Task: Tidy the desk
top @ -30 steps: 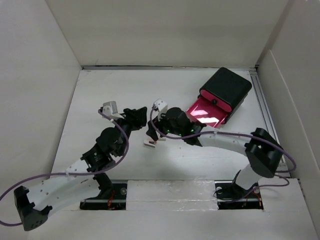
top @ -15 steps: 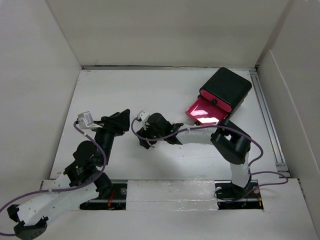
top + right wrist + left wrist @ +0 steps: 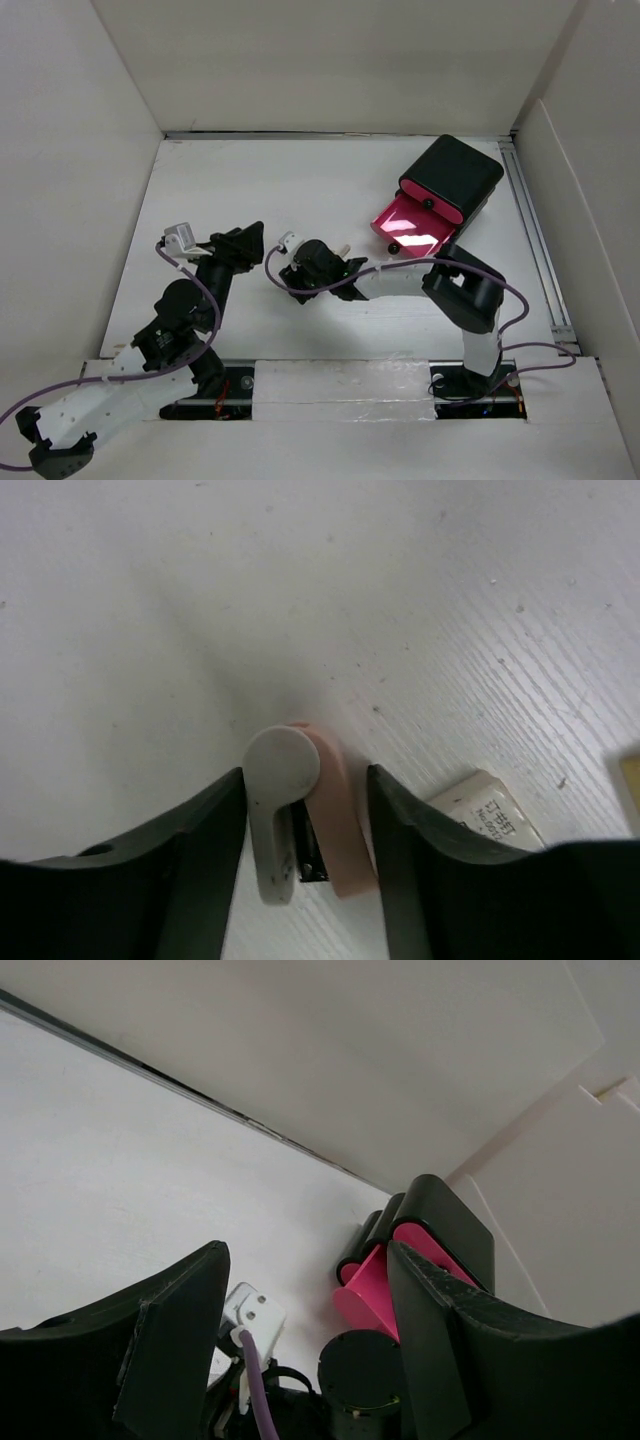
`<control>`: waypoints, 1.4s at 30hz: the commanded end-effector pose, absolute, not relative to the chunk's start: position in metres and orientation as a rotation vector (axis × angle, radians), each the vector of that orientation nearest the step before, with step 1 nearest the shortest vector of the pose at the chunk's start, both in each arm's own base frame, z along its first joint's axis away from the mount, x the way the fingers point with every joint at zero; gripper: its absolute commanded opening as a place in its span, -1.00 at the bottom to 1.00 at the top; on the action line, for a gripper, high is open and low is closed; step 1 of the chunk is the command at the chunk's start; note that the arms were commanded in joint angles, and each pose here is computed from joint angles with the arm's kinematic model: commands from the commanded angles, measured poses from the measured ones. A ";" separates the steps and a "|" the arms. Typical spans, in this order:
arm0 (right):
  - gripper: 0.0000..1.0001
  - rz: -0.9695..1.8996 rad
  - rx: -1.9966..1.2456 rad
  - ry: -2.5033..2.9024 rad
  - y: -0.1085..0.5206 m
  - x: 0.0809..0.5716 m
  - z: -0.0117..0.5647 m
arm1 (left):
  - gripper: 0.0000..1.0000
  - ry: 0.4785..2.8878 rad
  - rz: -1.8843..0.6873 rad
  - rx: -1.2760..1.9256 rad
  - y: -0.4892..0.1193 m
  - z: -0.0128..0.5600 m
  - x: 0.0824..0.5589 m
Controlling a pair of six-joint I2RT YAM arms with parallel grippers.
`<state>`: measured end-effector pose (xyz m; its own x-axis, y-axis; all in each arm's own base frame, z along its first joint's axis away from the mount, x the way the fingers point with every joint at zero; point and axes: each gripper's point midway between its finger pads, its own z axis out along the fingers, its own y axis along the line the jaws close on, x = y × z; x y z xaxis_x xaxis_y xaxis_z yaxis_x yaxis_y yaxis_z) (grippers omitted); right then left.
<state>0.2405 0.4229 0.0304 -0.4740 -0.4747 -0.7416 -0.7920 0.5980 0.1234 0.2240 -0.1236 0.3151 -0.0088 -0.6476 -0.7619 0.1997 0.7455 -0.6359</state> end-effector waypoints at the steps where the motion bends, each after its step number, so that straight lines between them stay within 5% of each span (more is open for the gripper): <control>1: 0.03 0.568 -0.942 2.142 0.415 0.240 0.036 | 0.20 1.428 -0.692 -0.389 -0.126 0.317 0.227; 3: -0.34 0.554 -0.925 2.150 0.411 0.240 0.035 | 0.20 1.430 -0.694 -0.389 -0.127 0.317 0.227; 7: -0.58 0.601 -0.877 2.093 0.414 0.242 0.064 | 0.26 1.462 -0.682 -0.366 -0.136 0.312 0.232; 18: -0.59 0.522 -0.476 1.890 0.328 0.300 0.218 | 0.36 1.717 -0.636 -0.216 -0.199 0.253 0.253; 26: -0.59 0.278 -0.065 1.900 0.204 0.333 0.218 | 0.40 1.948 -0.524 -0.136 -0.227 0.184 0.262; 42: -0.49 0.197 0.154 1.985 0.142 0.355 0.178 | 0.38 2.109 -0.476 -0.033 -0.266 0.125 0.258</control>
<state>0.3490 0.1412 0.1754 -0.4196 0.1599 -0.8935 0.0075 0.9850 0.1727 0.2541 -0.2541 0.1127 -0.5683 -0.1721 -0.8046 0.1532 0.9386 -0.3090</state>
